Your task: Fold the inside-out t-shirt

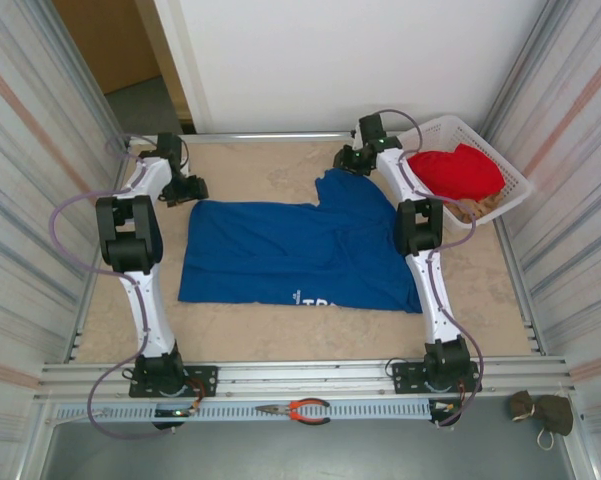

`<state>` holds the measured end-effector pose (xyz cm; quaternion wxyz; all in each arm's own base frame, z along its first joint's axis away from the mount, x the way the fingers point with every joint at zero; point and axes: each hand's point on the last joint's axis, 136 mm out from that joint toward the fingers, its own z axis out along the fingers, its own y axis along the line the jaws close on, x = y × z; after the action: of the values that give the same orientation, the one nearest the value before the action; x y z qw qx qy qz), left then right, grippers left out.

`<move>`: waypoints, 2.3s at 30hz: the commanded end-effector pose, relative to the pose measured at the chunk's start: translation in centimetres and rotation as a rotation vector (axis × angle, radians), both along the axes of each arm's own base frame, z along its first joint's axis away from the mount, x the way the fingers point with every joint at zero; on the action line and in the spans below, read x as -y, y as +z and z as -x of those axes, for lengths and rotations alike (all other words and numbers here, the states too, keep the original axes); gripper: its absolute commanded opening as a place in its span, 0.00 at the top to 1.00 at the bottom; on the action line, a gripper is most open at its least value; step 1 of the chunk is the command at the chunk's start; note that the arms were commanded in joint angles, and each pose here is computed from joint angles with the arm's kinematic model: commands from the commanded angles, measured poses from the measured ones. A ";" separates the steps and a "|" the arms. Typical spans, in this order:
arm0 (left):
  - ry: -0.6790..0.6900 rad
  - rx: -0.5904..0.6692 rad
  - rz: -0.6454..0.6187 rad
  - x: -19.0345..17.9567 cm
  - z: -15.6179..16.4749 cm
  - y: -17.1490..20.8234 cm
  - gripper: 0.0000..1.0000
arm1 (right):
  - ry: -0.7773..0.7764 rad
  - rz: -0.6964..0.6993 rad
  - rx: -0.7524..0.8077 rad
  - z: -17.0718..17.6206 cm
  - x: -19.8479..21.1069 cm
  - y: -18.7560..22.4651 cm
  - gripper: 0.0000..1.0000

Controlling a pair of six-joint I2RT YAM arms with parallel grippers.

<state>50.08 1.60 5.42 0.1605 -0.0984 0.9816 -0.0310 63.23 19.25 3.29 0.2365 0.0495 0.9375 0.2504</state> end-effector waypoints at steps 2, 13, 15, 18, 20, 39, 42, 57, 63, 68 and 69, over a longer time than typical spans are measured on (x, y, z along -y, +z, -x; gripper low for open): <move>-0.006 0.018 0.005 -0.4 0.3 2.1 0.36 | -0.009 -0.009 -0.056 0.8 0.7 -1.2 1.00; -0.002 0.012 0.026 -0.1 0.3 1.5 0.36 | 0.039 0.012 0.171 -0.8 1.8 6.9 0.42; -0.001 0.014 0.029 -0.1 0.3 1.6 0.36 | 0.038 0.052 0.187 -0.9 2.0 6.8 0.38; -0.001 0.019 0.028 -0.1 0.3 1.8 0.36 | 0.014 0.091 0.159 -1.1 2.6 5.2 0.29; -0.004 0.023 0.025 -0.1 0.4 2.1 0.36 | 0.000 0.110 0.124 -1.2 3.1 3.7 0.24; -0.028 0.005 0.025 -0.2 0.5 2.4 0.33 | 0.113 0.085 -0.043 2.1 0.5 -1.6 0.69; -0.042 -0.012 0.017 -0.2 0.8 1.8 0.33 | 0.118 0.081 -0.045 2.4 0.4 -1.0 1.00; -0.168 -0.036 -0.190 0.5 -0.3 -0.2 0.47 | 0.056 0.010 0.085 3.7 3.4 10.1 1.00; -0.178 -0.045 -0.199 0.4 -0.7 -0.9 0.53 | 0.048 0.005 0.091 4.0 4.0 11.1 1.00; -0.182 -0.057 -0.195 0.5 -0.7 -1.5 0.63 | 0.044 0.000 0.093 4.3 4.2 11.5 1.00; -0.182 -0.058 -0.194 0.5 -0.7 -1.6 0.66 | 0.042 0.001 0.096 4.2 4.2 11.6 1.00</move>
<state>50.40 0.69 3.63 0.1361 0.0030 0.9896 0.0460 59.48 15.13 13.41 0.2718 0.0127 0.9296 0.2485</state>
